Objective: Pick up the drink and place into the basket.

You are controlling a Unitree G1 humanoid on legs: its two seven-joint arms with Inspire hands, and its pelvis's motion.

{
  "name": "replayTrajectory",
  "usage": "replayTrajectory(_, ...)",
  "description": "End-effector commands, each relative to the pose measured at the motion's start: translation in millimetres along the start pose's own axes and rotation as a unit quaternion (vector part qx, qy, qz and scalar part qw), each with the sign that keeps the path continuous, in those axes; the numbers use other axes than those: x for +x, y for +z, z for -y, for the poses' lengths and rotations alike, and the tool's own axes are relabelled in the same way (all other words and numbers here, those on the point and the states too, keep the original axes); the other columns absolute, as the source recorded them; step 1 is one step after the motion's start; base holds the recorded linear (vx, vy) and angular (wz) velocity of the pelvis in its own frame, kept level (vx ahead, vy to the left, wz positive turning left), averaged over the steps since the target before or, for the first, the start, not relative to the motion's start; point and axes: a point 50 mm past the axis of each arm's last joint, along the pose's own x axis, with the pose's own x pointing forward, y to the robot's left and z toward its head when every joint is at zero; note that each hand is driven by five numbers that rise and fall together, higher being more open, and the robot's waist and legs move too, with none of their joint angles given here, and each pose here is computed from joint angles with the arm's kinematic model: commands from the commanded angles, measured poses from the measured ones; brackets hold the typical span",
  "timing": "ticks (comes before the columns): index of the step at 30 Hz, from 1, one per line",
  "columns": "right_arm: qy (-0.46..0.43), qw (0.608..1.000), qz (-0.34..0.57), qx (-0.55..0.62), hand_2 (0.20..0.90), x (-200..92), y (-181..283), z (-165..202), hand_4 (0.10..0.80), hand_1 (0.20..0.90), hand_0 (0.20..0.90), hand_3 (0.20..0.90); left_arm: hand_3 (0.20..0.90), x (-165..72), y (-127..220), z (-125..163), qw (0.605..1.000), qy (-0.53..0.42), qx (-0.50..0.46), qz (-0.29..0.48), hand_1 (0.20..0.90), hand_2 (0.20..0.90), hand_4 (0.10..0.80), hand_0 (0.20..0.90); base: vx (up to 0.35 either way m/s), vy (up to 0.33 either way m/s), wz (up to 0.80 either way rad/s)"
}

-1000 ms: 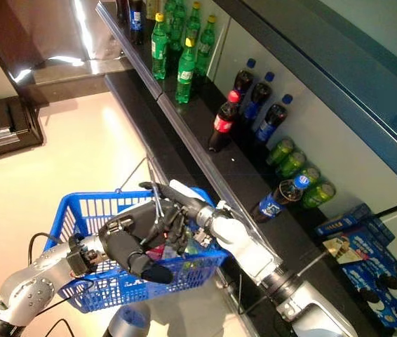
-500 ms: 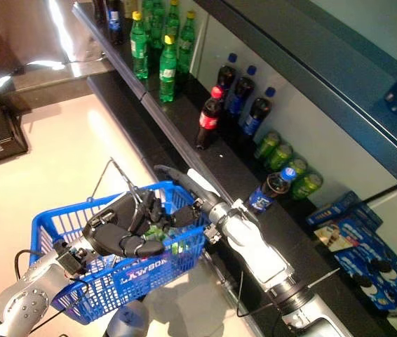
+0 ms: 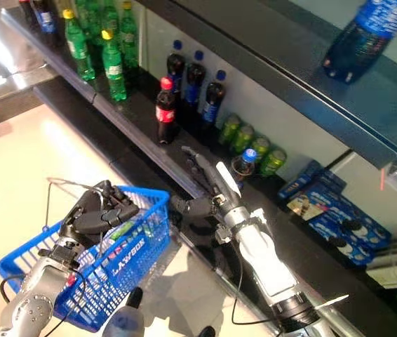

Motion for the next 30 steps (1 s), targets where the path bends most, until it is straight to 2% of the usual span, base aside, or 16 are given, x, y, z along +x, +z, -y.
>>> replayTrajectory(1, -0.038, 0.995, 0.095, 0.003, 0.900, -8, 26, 18, 0.800, 0.900, 0.900, 0.900, 0.200, 15, 74, 51, 0.956, -0.126, 0.010, 0.266, 0.300, 0.300, 0.100, 0.300, -0.020, -0.007, -0.25)
replayTrajectory(9, -0.093, 0.994, 0.064, 0.014, 0.900, -31, 8, 35, 0.800, 0.900, 0.900, 0.900, 0.200, 11, 68, 16, 0.960, -0.012, 0.056, 0.273, 0.300, 0.300, 0.100, 0.300, -0.025, -0.015, -0.24)
replayTrajectory(17, -0.182, 0.983, 0.006, 0.011, 0.900, -62, -18, 52, 0.800, 0.900, 0.900, 0.900, 0.200, 5, 52, -21, 0.963, 0.088, 0.088, 0.238, 0.300, 0.300, 0.100, 0.300, -0.011, -0.010, -0.15)
replayTrajectory(26, -0.273, 0.958, -0.091, 0.014, 0.900, -103, -54, 64, 0.800, 0.900, 0.900, 0.900, 0.200, -7, 33, -53, 0.961, 0.170, 0.098, 0.194, 0.300, 0.300, 0.100, 0.300, 0.001, 0.004, -0.11)
replayTrajectory(30, -0.327, 0.934, -0.140, 0.036, 0.900, -122, -75, 65, 0.800, 0.900, 0.900, 0.900, 0.200, -13, 21, -67, 0.958, 0.213, 0.094, 0.169, 0.300, 0.300, 0.100, 0.300, 0.013, 0.016, -0.14)
